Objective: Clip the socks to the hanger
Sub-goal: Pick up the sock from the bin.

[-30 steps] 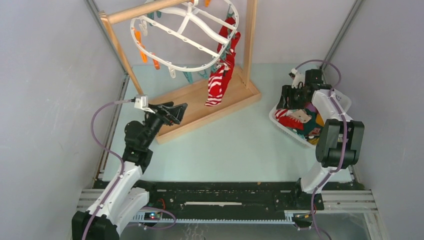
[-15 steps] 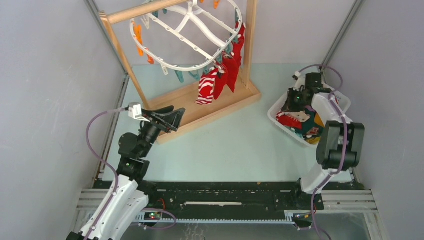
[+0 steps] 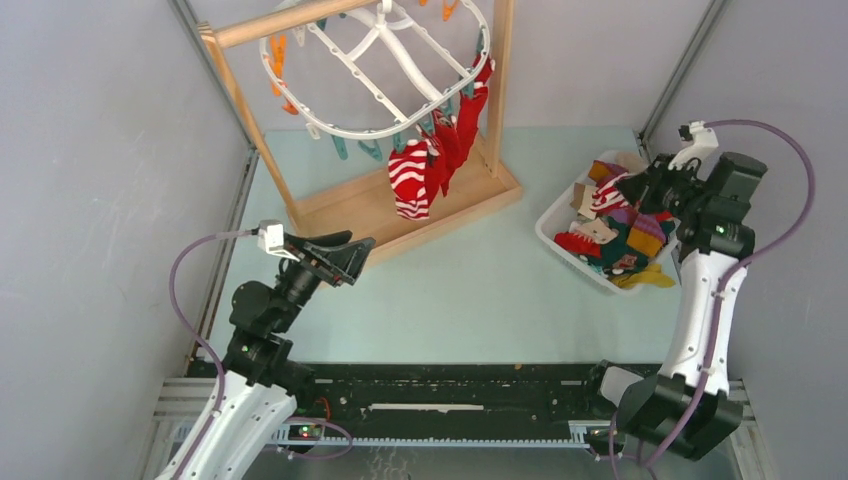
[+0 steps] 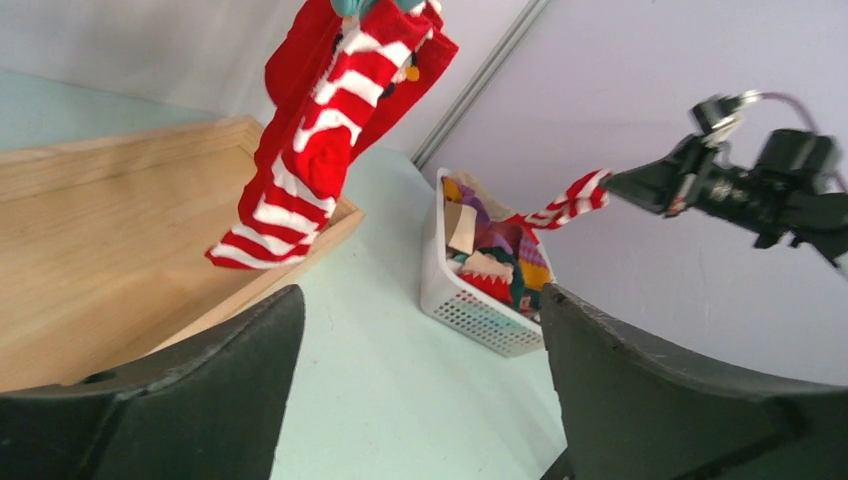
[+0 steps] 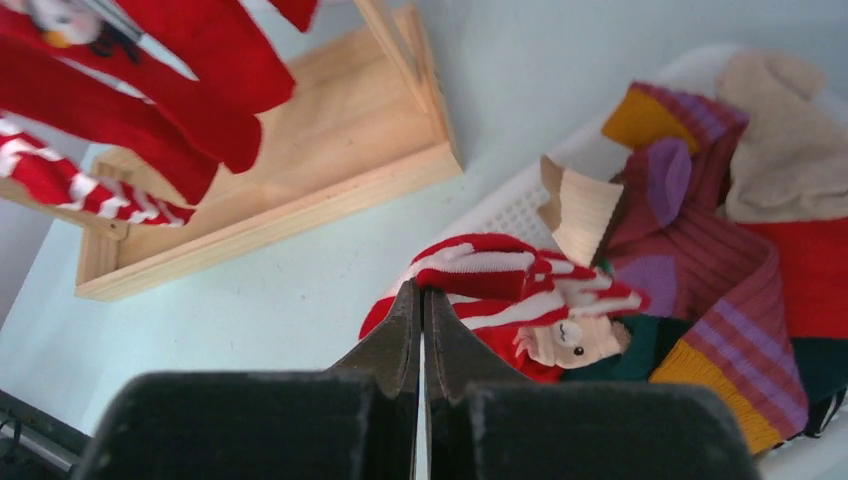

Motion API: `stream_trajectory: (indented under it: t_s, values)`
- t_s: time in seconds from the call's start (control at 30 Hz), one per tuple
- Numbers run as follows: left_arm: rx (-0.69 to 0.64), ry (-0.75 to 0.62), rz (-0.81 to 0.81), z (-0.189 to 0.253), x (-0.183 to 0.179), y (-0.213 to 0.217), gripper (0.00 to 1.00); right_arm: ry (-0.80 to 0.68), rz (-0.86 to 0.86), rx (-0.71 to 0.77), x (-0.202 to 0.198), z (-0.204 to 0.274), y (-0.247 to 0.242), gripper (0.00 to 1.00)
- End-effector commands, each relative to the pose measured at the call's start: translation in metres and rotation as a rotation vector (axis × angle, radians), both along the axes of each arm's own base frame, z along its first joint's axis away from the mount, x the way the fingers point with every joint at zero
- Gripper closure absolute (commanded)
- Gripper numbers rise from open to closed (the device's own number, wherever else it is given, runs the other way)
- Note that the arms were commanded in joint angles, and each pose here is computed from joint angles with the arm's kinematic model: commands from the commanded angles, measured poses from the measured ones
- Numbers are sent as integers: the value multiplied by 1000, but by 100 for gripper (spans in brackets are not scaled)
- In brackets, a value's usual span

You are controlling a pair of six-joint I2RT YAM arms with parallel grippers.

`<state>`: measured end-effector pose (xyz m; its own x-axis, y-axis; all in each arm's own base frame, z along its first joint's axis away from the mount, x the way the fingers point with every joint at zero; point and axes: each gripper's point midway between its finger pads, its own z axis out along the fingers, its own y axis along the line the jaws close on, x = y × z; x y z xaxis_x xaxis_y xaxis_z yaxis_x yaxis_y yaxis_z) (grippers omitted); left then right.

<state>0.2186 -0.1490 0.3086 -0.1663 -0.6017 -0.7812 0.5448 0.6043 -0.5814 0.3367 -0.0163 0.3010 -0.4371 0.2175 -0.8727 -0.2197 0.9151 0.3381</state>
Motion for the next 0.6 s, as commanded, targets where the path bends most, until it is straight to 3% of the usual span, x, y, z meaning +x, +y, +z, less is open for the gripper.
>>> stream_trajectory:
  t_s: [0.0,0.27,0.57]
  values:
    - [-12,-24,-45,28,-7,-6,7,-181,200,-39,-24,44,29,100]
    - [-42,-97,-215,32,-32,-28,5,-307,523,17,-63,76,76,100]
    - [97,-341,-360,33,-59,-83,6,-313,864,33,-117,66,148,100]
